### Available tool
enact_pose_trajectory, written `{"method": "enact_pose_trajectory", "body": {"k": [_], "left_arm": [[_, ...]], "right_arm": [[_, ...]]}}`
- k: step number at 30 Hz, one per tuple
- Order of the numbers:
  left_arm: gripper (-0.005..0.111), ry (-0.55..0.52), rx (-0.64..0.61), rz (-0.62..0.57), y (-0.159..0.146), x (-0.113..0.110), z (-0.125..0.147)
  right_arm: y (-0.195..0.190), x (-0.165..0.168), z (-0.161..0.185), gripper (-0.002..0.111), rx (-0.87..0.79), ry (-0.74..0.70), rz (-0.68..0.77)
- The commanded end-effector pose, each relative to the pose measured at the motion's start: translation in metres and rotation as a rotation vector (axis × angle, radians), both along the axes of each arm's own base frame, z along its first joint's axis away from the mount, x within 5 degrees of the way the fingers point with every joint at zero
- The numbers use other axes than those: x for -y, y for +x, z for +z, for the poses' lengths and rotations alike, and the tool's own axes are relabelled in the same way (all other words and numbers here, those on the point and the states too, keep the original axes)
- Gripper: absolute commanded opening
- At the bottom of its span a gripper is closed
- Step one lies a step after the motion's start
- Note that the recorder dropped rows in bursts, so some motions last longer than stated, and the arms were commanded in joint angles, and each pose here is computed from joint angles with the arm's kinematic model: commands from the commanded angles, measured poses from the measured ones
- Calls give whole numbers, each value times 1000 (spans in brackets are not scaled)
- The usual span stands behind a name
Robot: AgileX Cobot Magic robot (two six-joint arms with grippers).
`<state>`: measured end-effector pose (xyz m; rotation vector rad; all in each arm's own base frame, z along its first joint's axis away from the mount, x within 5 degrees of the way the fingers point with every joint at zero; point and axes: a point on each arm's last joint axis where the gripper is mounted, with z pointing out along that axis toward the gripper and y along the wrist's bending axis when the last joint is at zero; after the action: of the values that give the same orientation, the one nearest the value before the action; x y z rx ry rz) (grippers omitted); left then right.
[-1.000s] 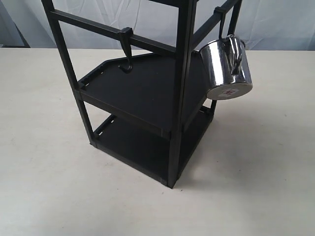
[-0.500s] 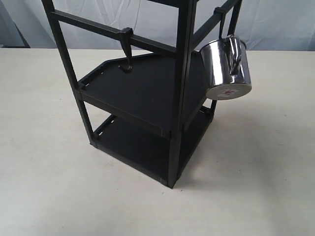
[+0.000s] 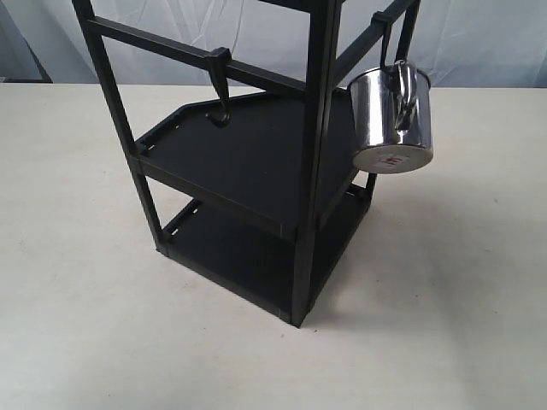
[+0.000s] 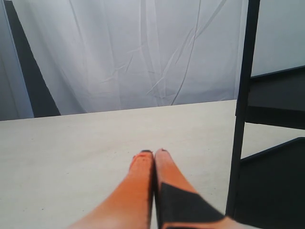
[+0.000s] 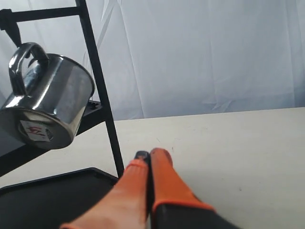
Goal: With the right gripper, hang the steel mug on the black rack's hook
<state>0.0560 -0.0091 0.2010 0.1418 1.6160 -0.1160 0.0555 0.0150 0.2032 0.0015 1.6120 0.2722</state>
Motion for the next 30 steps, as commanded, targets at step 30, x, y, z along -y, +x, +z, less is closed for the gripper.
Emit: {"method": "enact_pose_trajectory", "body": {"k": [30], "left_arm": [[2,1,10,-4,0,0,1]], "right_arm": [[-1,7,-16,-1,-81,-629,-14]]}}
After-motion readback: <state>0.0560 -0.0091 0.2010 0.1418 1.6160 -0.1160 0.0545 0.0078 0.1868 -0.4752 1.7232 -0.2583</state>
